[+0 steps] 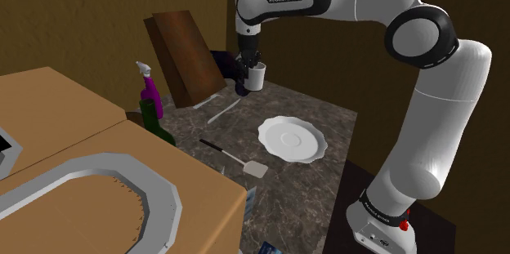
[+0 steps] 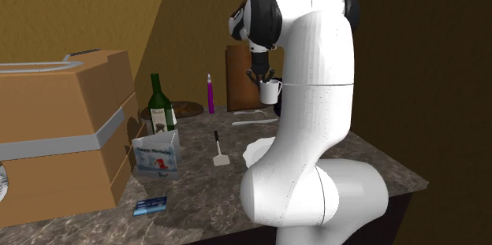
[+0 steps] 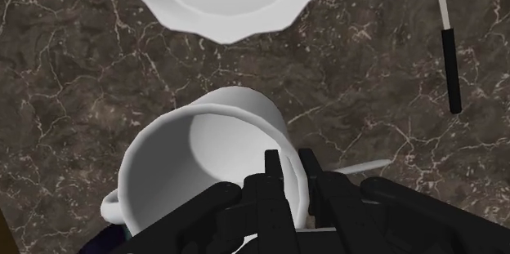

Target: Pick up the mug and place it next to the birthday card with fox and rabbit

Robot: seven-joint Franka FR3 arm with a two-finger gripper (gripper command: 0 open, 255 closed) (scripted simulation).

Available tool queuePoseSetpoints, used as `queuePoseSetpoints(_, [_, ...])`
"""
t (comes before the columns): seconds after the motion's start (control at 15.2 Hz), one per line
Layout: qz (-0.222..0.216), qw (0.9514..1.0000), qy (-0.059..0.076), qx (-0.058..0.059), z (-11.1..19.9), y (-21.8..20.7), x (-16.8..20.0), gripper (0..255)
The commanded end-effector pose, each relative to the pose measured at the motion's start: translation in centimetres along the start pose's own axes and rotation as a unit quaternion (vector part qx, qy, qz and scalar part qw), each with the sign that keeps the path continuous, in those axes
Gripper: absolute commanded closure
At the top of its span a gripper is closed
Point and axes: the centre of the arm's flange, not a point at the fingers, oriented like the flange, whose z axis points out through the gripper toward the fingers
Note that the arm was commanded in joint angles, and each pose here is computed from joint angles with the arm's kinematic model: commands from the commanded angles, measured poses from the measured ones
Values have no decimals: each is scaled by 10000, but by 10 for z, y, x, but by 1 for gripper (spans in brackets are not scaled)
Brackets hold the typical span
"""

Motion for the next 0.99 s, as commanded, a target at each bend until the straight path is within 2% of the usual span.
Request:
queuePoseSetpoints(0.0, [-1, 10000, -1, 1, -10, 1, -2, 255])
queuePoseSetpoints(0.59, [-1, 10000, -1, 1, -56, 4, -4, 255])
queuePoseSetpoints(0.92, [-1, 10000, -1, 1, -57, -44, -49, 255])
